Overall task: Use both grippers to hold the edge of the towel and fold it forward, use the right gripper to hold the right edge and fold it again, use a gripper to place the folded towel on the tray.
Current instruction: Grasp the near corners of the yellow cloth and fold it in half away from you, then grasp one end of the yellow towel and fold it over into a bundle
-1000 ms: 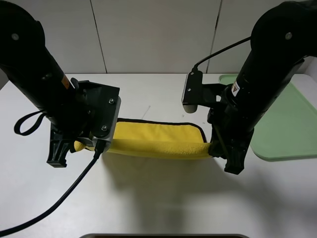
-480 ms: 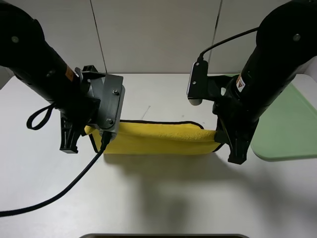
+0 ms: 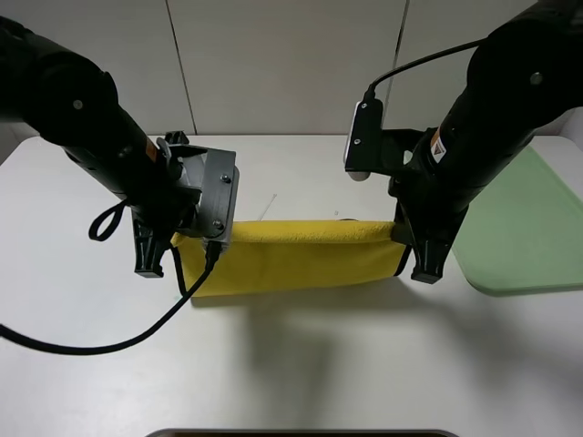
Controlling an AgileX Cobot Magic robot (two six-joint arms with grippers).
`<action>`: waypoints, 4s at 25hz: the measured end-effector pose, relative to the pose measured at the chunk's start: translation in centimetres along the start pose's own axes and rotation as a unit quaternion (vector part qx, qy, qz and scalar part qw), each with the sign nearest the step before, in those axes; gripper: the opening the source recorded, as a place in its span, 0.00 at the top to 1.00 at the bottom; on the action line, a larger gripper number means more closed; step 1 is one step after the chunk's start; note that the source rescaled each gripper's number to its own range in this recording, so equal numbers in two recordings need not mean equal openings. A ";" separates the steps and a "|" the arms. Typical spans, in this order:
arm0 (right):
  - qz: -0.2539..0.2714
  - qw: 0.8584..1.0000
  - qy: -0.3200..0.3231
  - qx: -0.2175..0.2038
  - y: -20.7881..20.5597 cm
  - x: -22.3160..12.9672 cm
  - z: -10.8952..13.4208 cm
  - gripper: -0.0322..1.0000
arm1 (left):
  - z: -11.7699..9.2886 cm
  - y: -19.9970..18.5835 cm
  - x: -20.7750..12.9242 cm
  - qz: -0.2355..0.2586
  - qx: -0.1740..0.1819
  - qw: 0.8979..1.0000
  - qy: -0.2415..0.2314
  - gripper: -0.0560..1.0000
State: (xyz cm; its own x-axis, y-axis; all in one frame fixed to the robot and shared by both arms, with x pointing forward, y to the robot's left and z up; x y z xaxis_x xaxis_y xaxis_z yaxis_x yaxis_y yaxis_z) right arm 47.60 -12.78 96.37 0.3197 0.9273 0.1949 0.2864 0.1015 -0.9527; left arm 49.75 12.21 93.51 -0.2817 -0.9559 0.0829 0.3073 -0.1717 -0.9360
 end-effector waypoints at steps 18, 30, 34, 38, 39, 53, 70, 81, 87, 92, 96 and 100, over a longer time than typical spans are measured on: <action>-0.010 0.999 -0.028 -0.036 3.4 2.5 -2.6 0.97 | 1.9 3.5 -2.6 0.005 0.034 0.999 -0.036 0.95; -0.009 0.998 -0.040 -0.040 4.7 2.7 -2.8 0.97 | 4.3 3.3 -2.2 -0.029 0.131 0.990 -0.038 0.95; -0.011 0.998 -0.040 -0.040 4.8 2.8 -2.8 0.97 | 4.5 3.5 -2.1 -0.031 0.137 0.989 -0.034 0.95; -0.010 0.998 -0.041 -0.039 5.0 2.8 -2.8 0.97 | 4.0 4.9 -2.3 -0.025 0.118 0.992 -0.034 0.95; -0.010 0.998 -0.040 -0.039 5.0 2.8 -2.8 0.97 | 3.9 5.2 -2.3 -0.024 0.115 0.992 -0.034 0.95; -0.018 0.998 -0.033 -0.047 5.1 3.0 -2.9 0.46 | 4.1 5.1 -2.2 -0.028 0.124 0.991 -0.034 0.61; -0.029 0.997 0.001 -0.069 5.1 3.2 -3.5 0.00 | 4.7 5.0 -2.0 -0.038 0.145 0.988 -0.043 0.00; -0.045 0.996 0.033 -0.071 4.0 3.4 -3.6 0.00 | 2.9 2.9 -2.7 -0.008 0.077 0.995 -0.063 0.00; -0.065 0.990 0.115 -0.051 3.0 3.6 -3.2 0.00 | 1.9 -1.5 -3.2 0.002 0.057 0.990 -0.133 0.00; -0.066 0.981 0.183 -0.029 2.4 3.4 -2.7 0.00 | 0.7 -4.6 -3.6 0.012 0.041 0.977 -0.209 0.00; -0.051 0.972 0.230 0.000 2.1 3.1 -2.0 0.00 | -0.4 -6.6 -4.0 0.021 0.029 0.958 -0.283 0.00; -0.028 0.964 0.262 0.024 2.1 2.8 -1.3 0.00 | -1.8 -8.8 -4.4 0.035 0.014 0.934 -0.354 0.00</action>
State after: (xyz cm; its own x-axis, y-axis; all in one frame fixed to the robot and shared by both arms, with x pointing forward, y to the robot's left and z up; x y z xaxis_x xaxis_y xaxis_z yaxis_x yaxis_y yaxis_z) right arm 50.25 -10.47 95.19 0.7215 0.6113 0.3252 0.2778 0.1747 -0.9446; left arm 46.67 18.37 100.78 0.4089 -0.8814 0.2364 0.3288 -0.0994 -0.9392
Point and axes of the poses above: a point on each arm's last joint axis where the gripper is mounted, y pointing out along that axis toward the gripper, z along the wrist's bending axis when the last joint is at zero, x = y × z, the point moved 3 cm from there along y, pointing out along that axis toward the gripper, and after that the axes turned 10 degrees about y, right-handed, at the moved point
